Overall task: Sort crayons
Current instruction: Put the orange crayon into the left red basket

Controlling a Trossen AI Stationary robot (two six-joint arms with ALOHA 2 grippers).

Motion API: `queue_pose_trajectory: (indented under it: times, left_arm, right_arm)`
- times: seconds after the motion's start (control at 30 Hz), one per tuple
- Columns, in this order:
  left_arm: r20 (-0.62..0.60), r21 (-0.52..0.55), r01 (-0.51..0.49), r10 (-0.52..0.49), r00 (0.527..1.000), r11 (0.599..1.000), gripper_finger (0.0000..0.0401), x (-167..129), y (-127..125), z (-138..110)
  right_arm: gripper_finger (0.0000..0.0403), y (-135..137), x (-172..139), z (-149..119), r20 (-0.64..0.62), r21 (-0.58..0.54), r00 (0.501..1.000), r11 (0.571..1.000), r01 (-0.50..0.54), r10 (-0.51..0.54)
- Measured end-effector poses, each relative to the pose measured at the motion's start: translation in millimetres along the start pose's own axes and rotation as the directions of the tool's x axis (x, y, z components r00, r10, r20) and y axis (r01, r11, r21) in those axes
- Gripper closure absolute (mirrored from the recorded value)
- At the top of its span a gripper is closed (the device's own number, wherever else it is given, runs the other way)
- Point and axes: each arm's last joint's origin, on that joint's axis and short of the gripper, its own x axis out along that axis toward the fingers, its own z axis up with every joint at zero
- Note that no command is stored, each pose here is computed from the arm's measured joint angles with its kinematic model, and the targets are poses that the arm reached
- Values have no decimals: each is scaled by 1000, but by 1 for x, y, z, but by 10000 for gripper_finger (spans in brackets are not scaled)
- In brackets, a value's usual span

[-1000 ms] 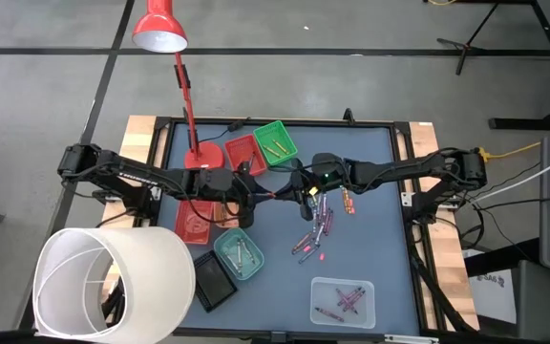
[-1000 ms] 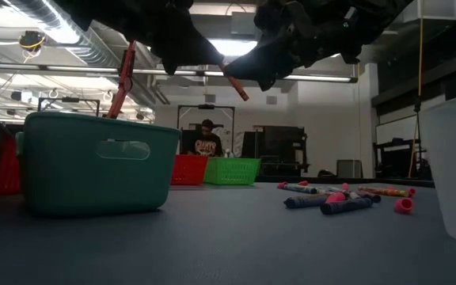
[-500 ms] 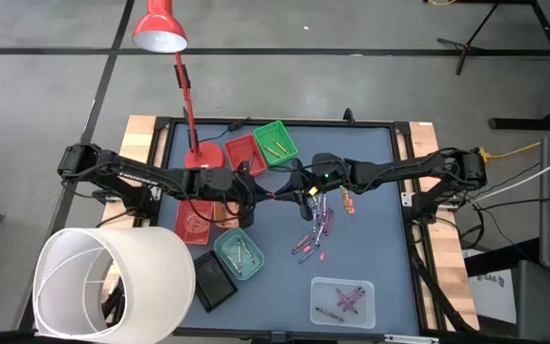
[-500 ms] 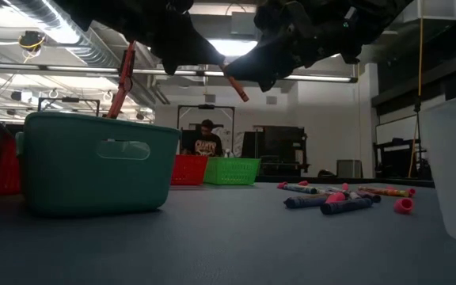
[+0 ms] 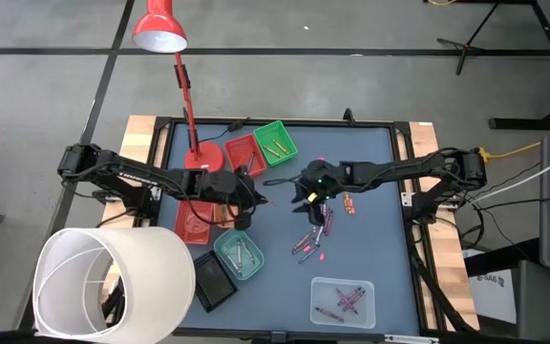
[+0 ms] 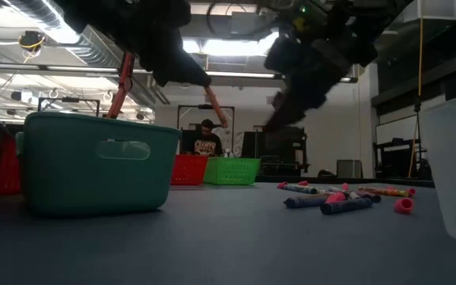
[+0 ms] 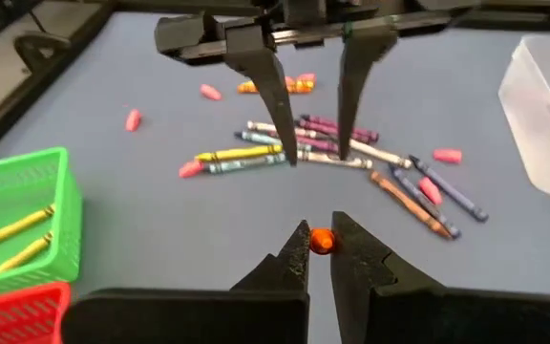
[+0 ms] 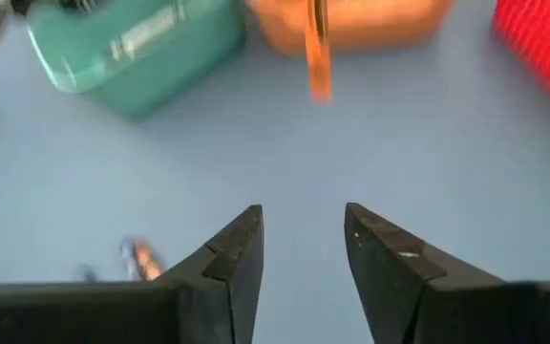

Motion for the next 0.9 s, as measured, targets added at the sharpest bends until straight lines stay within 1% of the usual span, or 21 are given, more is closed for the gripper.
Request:
queue_pose_trajectory:
  times: [0.1,0.17,0.3,0.43,0.57,0.63,0.7,0.77,0.83,0.9]
  left_arm:
    - [-11,-5,25,-25,1000,1000,394,0,-1,-1]
    - [-12,-27,37,-37,999,999,394,0,-1,-1]
    - [-34,-54,59,-61,998,997,394,-5,-1,-1]
    - [-55,-99,53,-59,997,994,394,-21,1,1]
    - [-84,-160,40,-55,995,986,394,-44,4,2]
    - [-133,-203,22,-50,990,979,394,-57,7,-1]
    - [-168,-256,0,-45,985,967,394,-70,9,-4]
    - [-234,-311,-32,-43,971,950,394,-83,11,-11]
    - [-285,-381,-47,-69,956,923,394,-94,12,-16]
    - [-354,-449,-68,-107,929,891,394,-105,13,-23]
  right_arm:
    - [258,1,0,-8,-82,25,997,1000,-3,6]
    - [258,1,-1,-12,-116,36,993,999,-4,8]
    - [258,1,-1,-13,-129,40,992,999,-4,10]
    - [258,1,-1,-12,-121,37,993,999,-4,9]
    - [259,1,-1,-12,-122,37,993,999,-4,9]
    - [259,1,-1,-12,-121,37,993,999,-5,9]
    - [259,1,-1,-12,-122,37,992,999,-5,9]
    - [259,1,-1,-12,-122,37,993,999,-5,9]
    - [259,1,-1,-12,-123,37,992,999,-4,9]
    - [259,1,-1,-12,-123,37,992,999,-4,9]
